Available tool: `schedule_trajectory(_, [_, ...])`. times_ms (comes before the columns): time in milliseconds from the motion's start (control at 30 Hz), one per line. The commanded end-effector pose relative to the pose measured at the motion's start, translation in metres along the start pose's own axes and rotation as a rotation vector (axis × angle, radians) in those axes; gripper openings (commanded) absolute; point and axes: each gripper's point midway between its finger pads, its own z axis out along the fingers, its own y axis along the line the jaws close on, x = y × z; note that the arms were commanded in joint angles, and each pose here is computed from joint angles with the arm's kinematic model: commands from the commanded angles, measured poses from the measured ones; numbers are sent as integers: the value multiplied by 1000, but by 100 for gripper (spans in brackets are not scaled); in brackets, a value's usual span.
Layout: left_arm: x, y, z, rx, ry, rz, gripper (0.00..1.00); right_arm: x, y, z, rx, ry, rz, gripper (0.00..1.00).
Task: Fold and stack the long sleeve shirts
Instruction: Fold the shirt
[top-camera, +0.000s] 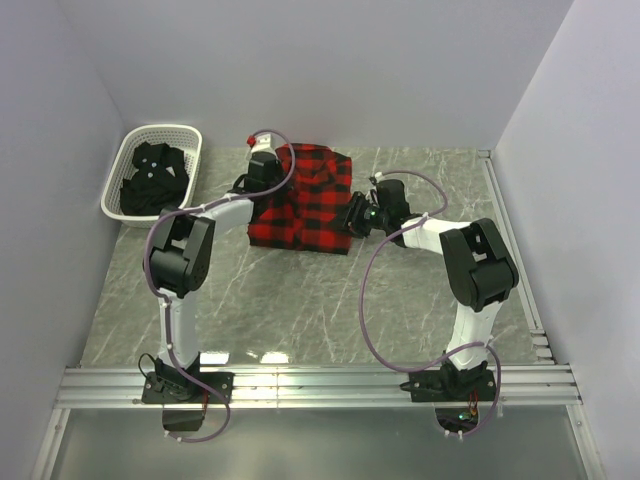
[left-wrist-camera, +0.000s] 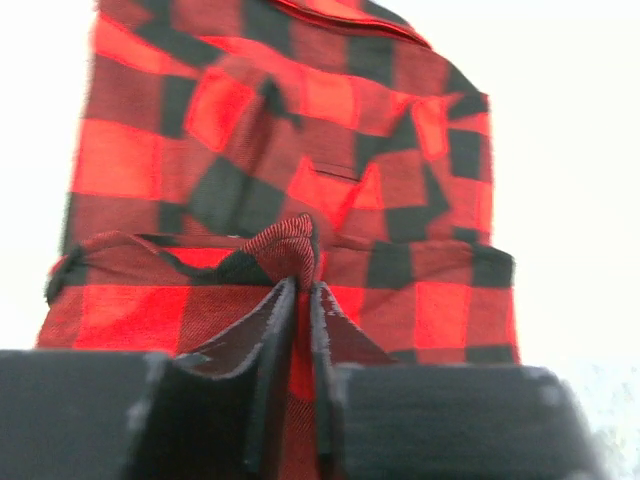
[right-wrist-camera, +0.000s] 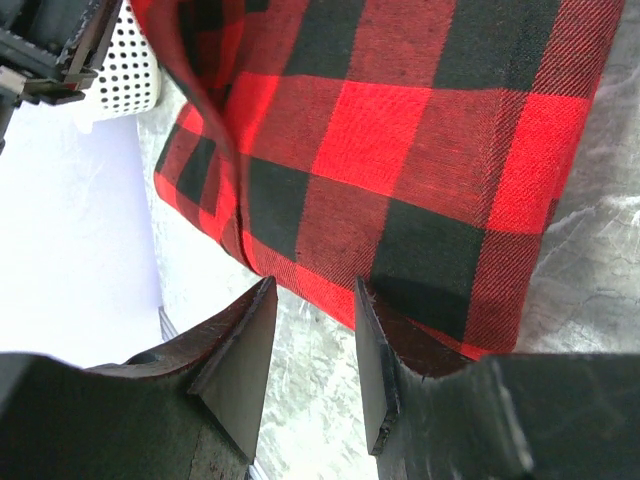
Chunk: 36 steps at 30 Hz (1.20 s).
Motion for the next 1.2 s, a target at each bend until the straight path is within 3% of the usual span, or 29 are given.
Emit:
schedule_trajectory(0, [-30, -43, -14, 203, -83, 15, 20, -8, 4, 1, -27, -19, -10, 44])
schedule_trajectory(33, [-26, -45, -14, 224, -71, 20, 24, -8, 3, 1, -27, -20, -10, 44])
schedule_trajectory(67, [-26, -45, -14, 226, -71, 21, 40, -9, 4, 1, -28, -21, -11, 44])
schedule_trajectory(167, [-30, -46, -16, 219, -75, 22, 64, -9, 4, 1, -30, -21, -15, 44])
schedule_trajectory(267, [-40, -50, -25, 232, -96, 24, 72, -10, 5, 0, -28, -27, -27, 44])
schedule_trajectory(467, [-57, -52, -48, 217, -106, 48, 77, -16, 13, -6, -33, -48, -73, 44])
schedule_trajectory(633, [-55, -27, -58, 78, -70, 23, 75, -28, 29, -5, -57, -50, -92, 44])
schedule_trajectory(867, [10, 15, -72, -103, 125, -111, 66, -55, 61, 9, -119, -88, -56, 44])
schedule_trajectory(1033, [56, 41, -92, -178, 228, -167, 64, -41, 62, 27, -119, -32, -34, 45])
schedule_trajectory(1167, [75, 55, -100, -229, 265, -176, 63, -12, 34, 37, -65, 29, 25, 44])
